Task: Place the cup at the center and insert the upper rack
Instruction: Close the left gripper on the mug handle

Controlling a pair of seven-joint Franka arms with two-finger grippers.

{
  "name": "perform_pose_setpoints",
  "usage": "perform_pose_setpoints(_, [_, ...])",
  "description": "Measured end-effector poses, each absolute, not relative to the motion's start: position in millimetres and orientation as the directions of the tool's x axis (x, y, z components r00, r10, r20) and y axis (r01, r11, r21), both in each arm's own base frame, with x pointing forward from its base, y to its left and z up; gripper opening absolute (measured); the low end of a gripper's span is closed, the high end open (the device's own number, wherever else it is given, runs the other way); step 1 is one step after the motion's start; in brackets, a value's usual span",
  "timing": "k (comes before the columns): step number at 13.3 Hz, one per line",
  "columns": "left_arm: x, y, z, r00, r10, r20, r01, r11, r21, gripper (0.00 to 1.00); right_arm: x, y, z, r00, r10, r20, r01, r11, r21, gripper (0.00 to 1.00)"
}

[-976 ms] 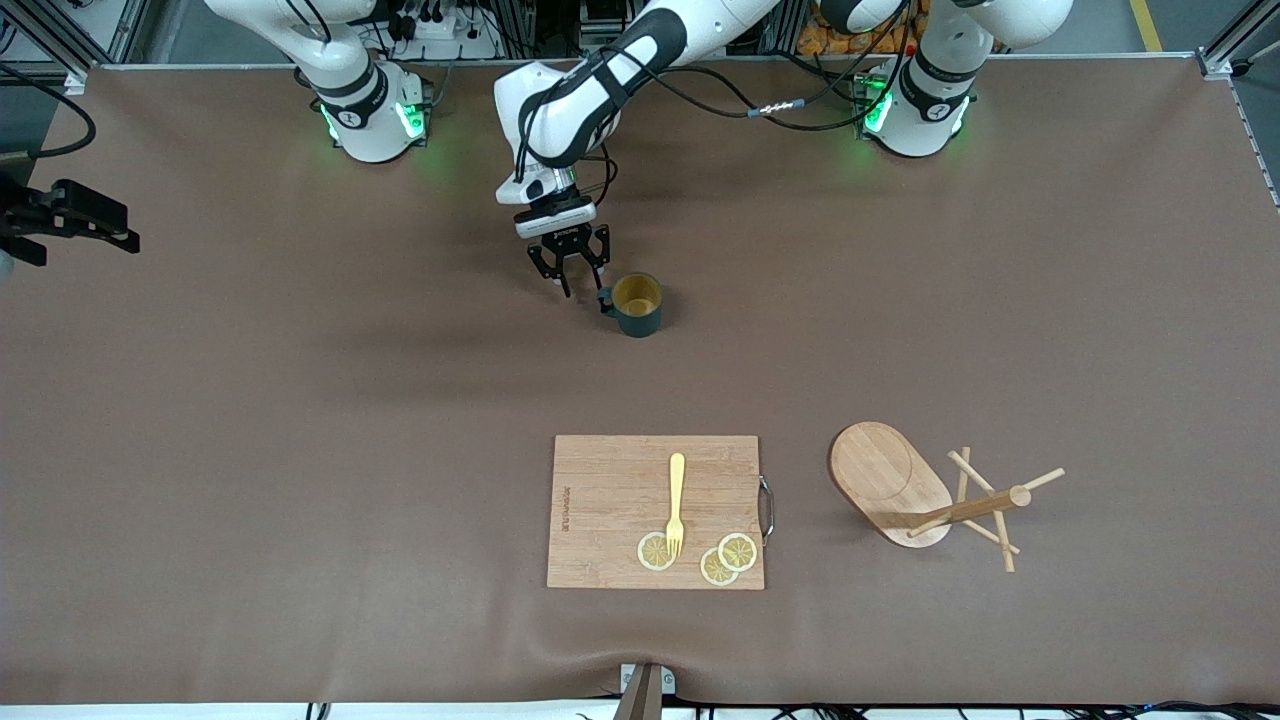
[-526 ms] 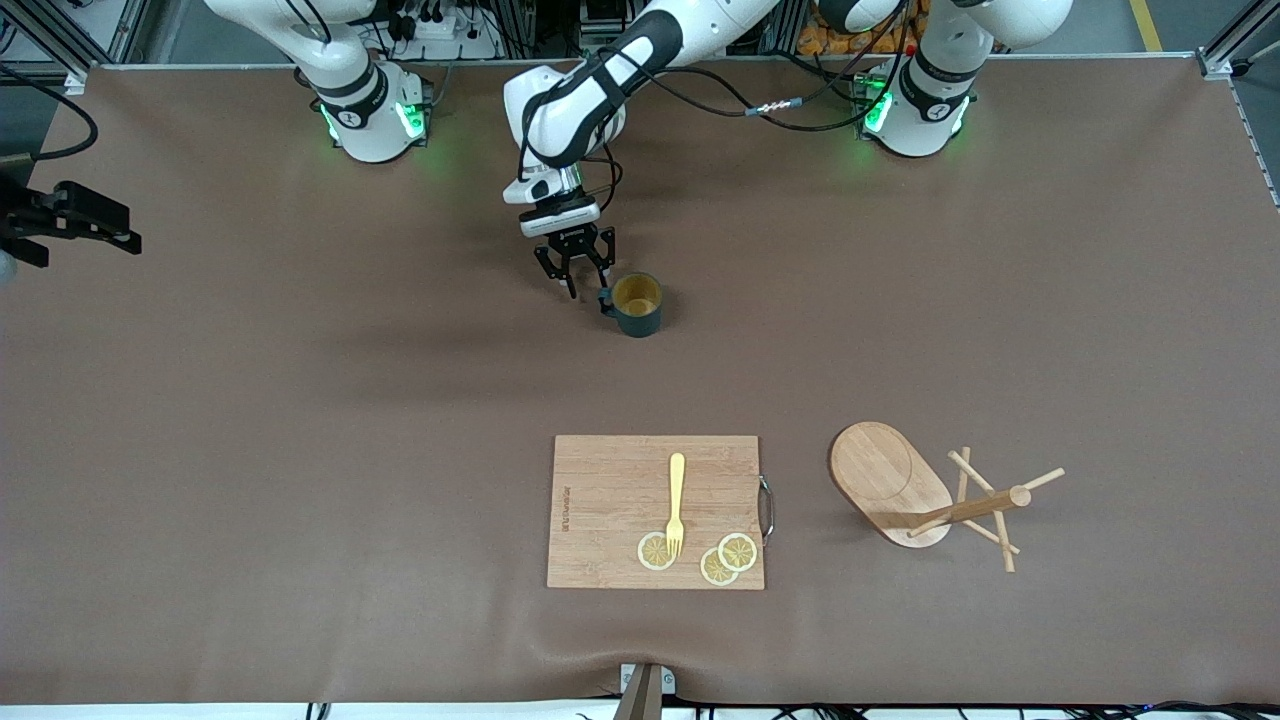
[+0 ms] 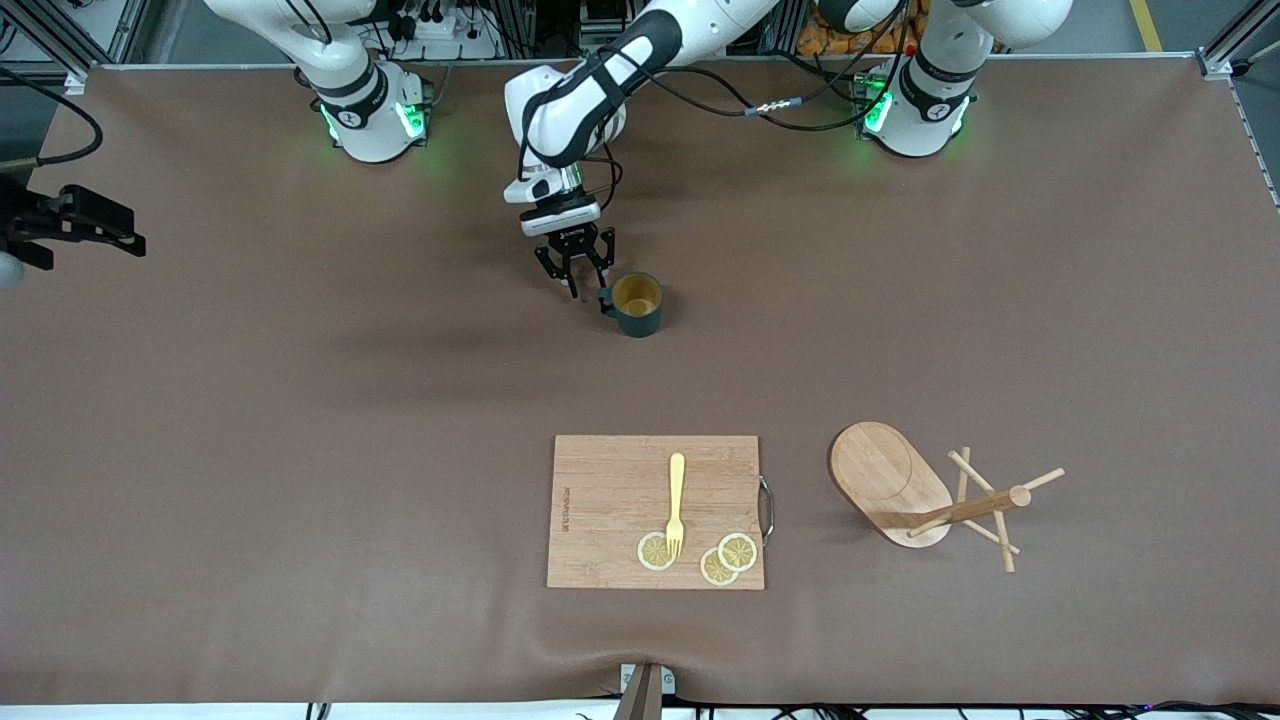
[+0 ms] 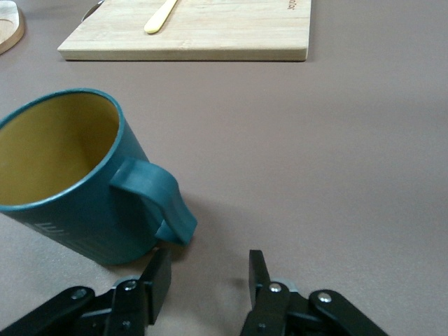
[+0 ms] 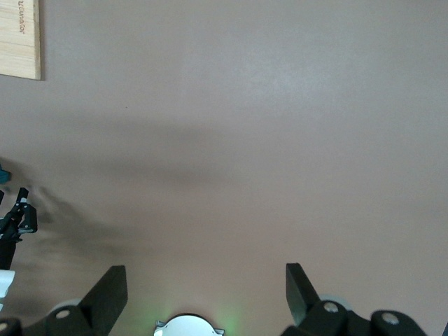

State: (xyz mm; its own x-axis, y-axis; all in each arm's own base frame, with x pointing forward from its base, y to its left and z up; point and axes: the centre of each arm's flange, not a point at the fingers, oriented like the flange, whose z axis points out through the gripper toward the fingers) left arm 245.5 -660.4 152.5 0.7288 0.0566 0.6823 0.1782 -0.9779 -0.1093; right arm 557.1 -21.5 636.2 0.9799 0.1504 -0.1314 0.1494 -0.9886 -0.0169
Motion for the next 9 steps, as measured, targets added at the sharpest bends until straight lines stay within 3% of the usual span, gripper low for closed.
perform_pose_setpoints(9, [244, -652, 143, 0.728, 0.033, 0.684, 0.168, -0.977, -0.131, 0.52, 560, -18, 631, 0.978, 0.157, -0.139, 0.156, -0.988, -0.018, 1.0])
